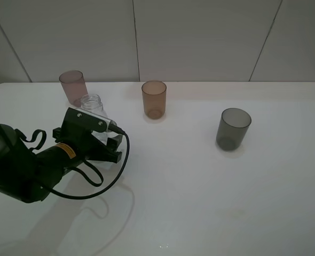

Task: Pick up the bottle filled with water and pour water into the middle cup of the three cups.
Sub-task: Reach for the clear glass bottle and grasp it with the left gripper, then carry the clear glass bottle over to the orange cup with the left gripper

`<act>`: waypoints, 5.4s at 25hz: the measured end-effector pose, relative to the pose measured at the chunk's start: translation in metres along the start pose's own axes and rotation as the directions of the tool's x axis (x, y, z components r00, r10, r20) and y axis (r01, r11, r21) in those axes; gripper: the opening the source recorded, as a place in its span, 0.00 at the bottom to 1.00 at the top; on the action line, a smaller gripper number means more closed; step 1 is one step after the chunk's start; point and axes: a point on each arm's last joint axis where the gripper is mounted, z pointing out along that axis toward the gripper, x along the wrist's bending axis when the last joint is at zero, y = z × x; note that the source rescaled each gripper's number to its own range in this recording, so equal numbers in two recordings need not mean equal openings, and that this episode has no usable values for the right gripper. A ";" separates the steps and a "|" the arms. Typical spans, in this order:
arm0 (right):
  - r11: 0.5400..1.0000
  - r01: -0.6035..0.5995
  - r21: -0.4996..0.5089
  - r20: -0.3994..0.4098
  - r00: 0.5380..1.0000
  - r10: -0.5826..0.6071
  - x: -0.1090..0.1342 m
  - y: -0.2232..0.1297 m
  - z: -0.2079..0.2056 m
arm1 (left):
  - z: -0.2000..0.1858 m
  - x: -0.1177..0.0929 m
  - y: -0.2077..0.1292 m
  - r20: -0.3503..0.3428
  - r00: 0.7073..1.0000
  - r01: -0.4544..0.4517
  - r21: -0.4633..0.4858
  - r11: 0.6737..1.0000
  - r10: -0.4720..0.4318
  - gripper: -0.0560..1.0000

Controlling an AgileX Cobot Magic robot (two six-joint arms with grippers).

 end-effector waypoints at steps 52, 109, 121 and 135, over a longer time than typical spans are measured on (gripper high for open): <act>1.000 0.000 0.000 0.000 1.000 0.000 0.000 0.000 0.000 | -0.009 -0.004 0.104 0.065 0.956 -0.285 -0.007 0.959 0.285 0.06; 1.000 0.000 0.000 0.000 1.000 0.000 0.000 0.000 0.000 | 0.100 0.012 0.182 0.303 0.506 -0.845 0.361 0.394 0.808 0.06; 1.000 0.000 0.000 0.000 1.000 0.000 0.000 0.000 0.000 | 0.103 0.011 0.177 0.336 0.405 -0.892 0.348 0.288 0.850 0.06; 1.000 0.000 0.000 0.000 1.000 0.000 0.000 0.000 0.000 | 0.123 0.005 0.172 0.351 0.302 -0.926 0.327 0.186 0.886 0.06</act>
